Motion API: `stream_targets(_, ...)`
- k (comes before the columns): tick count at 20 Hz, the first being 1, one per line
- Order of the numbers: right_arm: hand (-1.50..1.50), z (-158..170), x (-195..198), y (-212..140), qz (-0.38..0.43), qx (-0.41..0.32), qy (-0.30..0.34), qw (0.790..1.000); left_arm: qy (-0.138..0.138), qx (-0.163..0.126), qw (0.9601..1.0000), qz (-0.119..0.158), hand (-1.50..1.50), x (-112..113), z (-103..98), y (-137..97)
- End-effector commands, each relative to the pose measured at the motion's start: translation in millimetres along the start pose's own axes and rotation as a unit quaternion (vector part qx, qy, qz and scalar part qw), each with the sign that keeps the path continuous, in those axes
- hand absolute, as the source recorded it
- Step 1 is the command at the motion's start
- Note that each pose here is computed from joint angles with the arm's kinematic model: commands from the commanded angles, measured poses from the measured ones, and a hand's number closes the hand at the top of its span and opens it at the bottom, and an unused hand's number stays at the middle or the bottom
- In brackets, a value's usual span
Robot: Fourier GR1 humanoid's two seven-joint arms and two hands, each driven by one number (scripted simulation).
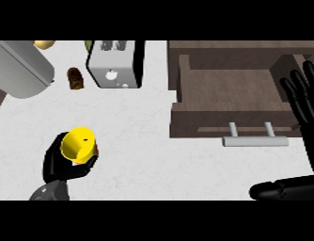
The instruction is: Pick up the cup, place it into the drawer and close the drawer
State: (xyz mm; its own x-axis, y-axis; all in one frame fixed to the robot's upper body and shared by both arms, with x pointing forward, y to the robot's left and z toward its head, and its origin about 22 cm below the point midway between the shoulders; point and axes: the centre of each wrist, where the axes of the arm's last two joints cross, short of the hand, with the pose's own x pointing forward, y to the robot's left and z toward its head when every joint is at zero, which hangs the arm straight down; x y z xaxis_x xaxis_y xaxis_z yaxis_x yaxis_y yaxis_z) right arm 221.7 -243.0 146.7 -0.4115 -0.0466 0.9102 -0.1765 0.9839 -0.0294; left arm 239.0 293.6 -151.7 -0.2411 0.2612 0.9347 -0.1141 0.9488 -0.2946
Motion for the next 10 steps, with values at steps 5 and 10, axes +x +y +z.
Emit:
stream_targets(5,-1.50,-15.0,3.2,0.6,-0.001,-0.002,-0.008,1.000,-0.058,-0.026,0.9980,-0.001,1.50,1.8,-18.9,-17.1)
stream_targets(10,-1.50,-9.3,-6.8,11.2,-0.007,-0.001,-0.005,1.000,-0.086,-0.018,0.9960,-0.019,1.50,5.1,-19.6,-3.0)
